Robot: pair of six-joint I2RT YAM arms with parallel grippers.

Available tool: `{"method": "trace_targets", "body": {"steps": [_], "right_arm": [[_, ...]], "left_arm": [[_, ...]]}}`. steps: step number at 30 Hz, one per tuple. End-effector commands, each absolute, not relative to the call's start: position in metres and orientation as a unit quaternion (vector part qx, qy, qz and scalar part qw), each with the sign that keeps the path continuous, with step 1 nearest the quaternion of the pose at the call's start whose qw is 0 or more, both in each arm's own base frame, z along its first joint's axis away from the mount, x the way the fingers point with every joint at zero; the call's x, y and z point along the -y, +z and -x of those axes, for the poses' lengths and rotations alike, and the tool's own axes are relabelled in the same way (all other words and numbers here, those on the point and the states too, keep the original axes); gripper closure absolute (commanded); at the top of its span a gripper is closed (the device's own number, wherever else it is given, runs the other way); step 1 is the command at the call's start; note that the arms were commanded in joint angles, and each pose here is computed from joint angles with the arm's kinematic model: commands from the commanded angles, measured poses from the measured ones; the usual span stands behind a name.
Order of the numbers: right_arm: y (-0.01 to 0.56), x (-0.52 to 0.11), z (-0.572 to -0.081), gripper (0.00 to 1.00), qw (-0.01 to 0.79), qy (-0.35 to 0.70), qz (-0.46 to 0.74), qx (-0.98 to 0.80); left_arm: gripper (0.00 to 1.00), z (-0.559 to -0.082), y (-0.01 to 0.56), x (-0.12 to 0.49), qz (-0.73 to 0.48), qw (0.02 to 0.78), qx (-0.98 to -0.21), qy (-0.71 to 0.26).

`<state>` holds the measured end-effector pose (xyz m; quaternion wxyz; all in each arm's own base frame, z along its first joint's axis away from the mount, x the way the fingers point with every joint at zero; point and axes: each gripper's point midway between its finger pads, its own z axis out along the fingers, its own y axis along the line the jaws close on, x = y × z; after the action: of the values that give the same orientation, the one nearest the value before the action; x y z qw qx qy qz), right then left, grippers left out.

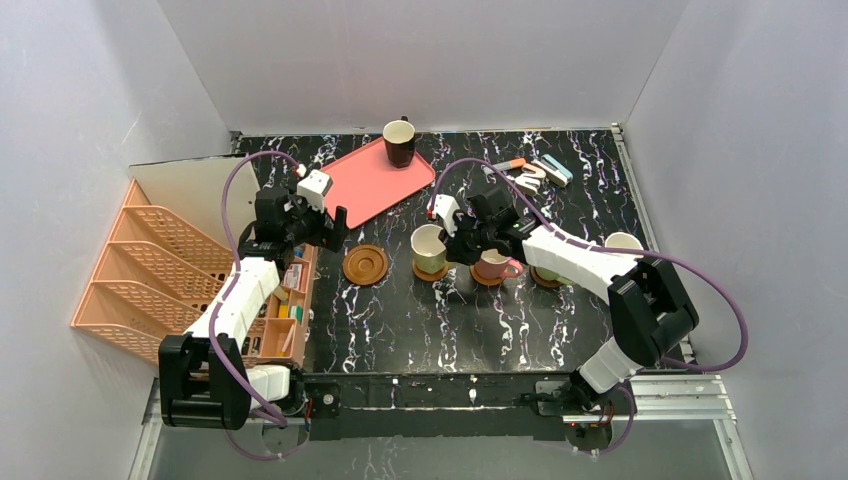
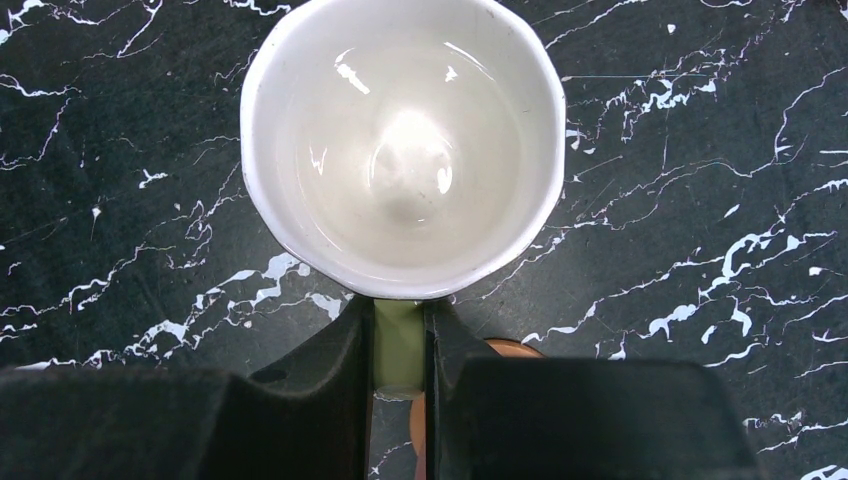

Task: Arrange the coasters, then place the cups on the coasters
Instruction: Place the cup on the coaster.

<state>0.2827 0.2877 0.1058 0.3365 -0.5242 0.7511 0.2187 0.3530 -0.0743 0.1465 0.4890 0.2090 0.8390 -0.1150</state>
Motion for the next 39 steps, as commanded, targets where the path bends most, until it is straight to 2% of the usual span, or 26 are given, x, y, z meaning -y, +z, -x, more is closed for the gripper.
{"method": "trace_targets", "body": {"steps": [1,11,19,22,25,27,35,39], "right_arm": [[0.135,-0.305,-0.292,0.75,0.382,0.238,0.532,-0.717],[0.136,-0.306,-0.290,0.63,0.379,0.241,0.536,-0.715],[0.141,-0.305,-0.289,0.58,0.382,0.240,0.539,-0.712],[0.147,-0.304,-0.288,0.42,0.383,0.240,0.542,-0.709],[0.158,-0.302,-0.284,0.13,0.387,0.242,0.545,-0.704],[0.166,-0.302,-0.282,0.02,0.393,0.242,0.547,-0.698],[0.197,-0.296,-0.279,0.01,0.431,0.240,0.543,-0.679],[0.203,-0.292,-0.284,0.01,0.447,0.235,0.537,-0.676]], "left_arm": [[0.02,-0.351,0.144,0.076,-0.214,0.487,-0.838,-0.123],[0.02,-0.351,0.144,0.075,-0.213,0.486,-0.839,-0.122],[0.02,-0.351,0.144,0.075,-0.213,0.485,-0.839,-0.123],[0.02,-0.351,0.143,0.075,-0.213,0.485,-0.839,-0.123],[0.02,-0.351,0.143,0.075,-0.212,0.485,-0.840,-0.124],[0.02,-0.352,0.145,0.075,-0.212,0.486,-0.839,-0.124],[0.02,-0.363,0.165,0.074,-0.198,0.502,-0.833,-0.120],[0.02,-0.389,0.184,0.080,-0.177,0.511,-0.830,-0.138]]}}
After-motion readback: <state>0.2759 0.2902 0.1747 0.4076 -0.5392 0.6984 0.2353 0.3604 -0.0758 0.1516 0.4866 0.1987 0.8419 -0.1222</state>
